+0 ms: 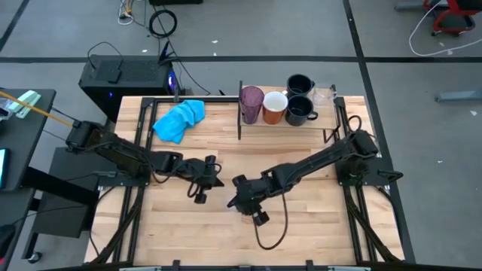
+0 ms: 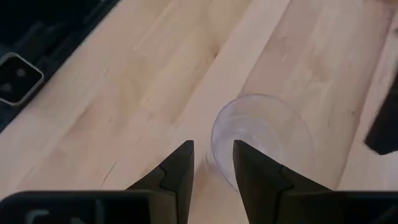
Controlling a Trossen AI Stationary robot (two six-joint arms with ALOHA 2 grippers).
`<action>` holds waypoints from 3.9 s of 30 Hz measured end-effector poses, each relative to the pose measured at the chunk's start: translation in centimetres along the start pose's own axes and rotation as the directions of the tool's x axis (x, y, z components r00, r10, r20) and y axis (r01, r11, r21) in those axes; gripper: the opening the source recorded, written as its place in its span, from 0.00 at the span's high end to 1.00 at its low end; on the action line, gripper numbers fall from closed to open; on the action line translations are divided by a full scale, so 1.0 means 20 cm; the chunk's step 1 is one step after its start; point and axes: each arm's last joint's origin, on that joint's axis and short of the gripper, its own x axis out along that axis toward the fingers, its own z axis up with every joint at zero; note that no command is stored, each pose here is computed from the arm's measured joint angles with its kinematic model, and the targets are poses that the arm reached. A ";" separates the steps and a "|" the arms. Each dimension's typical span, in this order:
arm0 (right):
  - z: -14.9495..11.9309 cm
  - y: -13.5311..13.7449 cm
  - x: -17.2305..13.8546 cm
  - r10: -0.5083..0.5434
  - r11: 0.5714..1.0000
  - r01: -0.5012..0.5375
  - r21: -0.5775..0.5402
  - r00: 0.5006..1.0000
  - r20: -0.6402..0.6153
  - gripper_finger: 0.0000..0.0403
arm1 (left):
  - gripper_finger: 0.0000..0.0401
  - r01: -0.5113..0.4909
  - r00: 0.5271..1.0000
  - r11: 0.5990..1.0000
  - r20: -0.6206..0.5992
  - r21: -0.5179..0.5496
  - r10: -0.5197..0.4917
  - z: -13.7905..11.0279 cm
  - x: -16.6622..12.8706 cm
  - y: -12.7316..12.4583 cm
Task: Stack small to large cups/mugs on shelf
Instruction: Put the transparent mug on the shelf
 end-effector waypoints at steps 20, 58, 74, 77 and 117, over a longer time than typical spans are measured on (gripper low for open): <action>0.03 -0.03 0.14 -0.014 0.995 -0.004 -0.101 0.985 -0.170 0.71 | 0.97 -0.006 0.991 1.000 -0.134 -0.007 0.005 -0.01 -0.01 0.01; 0.00 -0.06 -0.71 -0.122 0.953 0.185 0.238 0.959 -0.256 0.99 | 0.97 -0.008 0.993 1.000 -0.116 -0.020 0.005 0.04 -0.18 0.01; -0.27 -0.15 -1.18 -0.178 0.706 0.484 0.517 0.828 -0.531 0.98 | 0.97 -0.009 0.991 1.000 -0.131 -0.021 0.006 0.03 -0.18 0.01; -0.31 -0.19 -1.20 -0.187 0.670 0.527 0.522 0.801 -0.569 0.98 | 0.97 -0.010 0.991 1.000 -0.137 -0.026 0.006 0.03 -0.18 0.01; -0.84 -0.33 -1.44 -0.336 0.414 0.719 0.558 0.691 -0.640 0.98 | 0.95 -0.011 0.988 1.000 -0.153 -0.027 0.006 0.02 -0.18 0.01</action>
